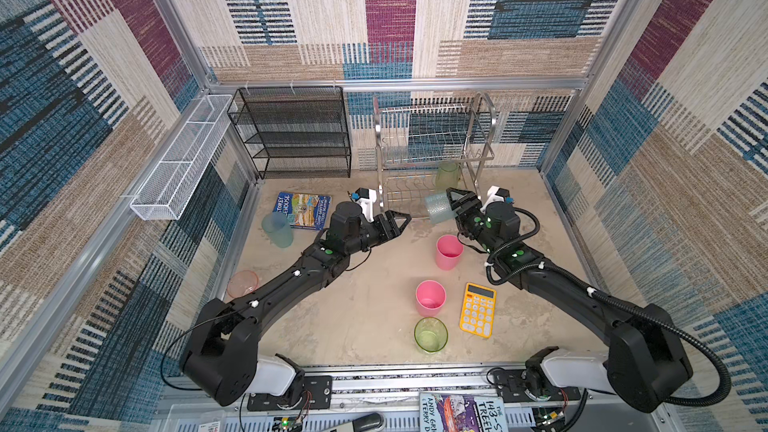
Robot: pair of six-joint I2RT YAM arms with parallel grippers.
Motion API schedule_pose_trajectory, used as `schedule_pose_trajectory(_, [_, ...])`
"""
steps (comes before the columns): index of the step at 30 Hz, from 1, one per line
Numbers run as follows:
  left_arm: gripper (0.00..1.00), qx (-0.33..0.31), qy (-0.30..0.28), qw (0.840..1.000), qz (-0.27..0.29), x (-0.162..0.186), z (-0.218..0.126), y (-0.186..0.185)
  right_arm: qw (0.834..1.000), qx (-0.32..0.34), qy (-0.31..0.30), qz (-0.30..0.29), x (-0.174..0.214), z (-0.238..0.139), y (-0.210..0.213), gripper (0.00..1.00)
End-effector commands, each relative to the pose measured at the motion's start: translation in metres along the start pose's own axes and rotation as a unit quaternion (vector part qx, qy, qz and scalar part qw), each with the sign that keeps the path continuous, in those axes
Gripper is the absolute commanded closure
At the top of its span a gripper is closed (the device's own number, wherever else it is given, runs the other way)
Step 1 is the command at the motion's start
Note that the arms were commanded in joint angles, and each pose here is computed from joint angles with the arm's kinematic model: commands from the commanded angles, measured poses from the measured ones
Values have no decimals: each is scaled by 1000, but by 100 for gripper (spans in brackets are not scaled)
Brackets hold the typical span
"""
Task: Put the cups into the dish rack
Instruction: 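Open the left gripper and draw it back while right gripper carries cup toward rack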
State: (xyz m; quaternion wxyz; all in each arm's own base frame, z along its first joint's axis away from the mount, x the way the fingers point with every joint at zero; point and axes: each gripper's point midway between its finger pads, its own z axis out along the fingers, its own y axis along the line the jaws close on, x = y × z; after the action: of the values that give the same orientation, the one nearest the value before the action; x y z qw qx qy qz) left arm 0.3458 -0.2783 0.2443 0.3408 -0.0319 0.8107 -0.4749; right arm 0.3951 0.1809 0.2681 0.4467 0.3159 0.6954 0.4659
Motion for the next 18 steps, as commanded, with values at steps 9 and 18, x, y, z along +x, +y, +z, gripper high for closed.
schedule_pose_trajectory(9, [10, -170, 30, 973, 151, -7, -64, 19, 983, 6, -85, -164, -32, -16, 10, 38])
schedule_pose_trajectory(18, [5, -231, 38, 935, 267, -35, -104, 0, 944, -5, -108, -313, -33, -6, 16, 36])
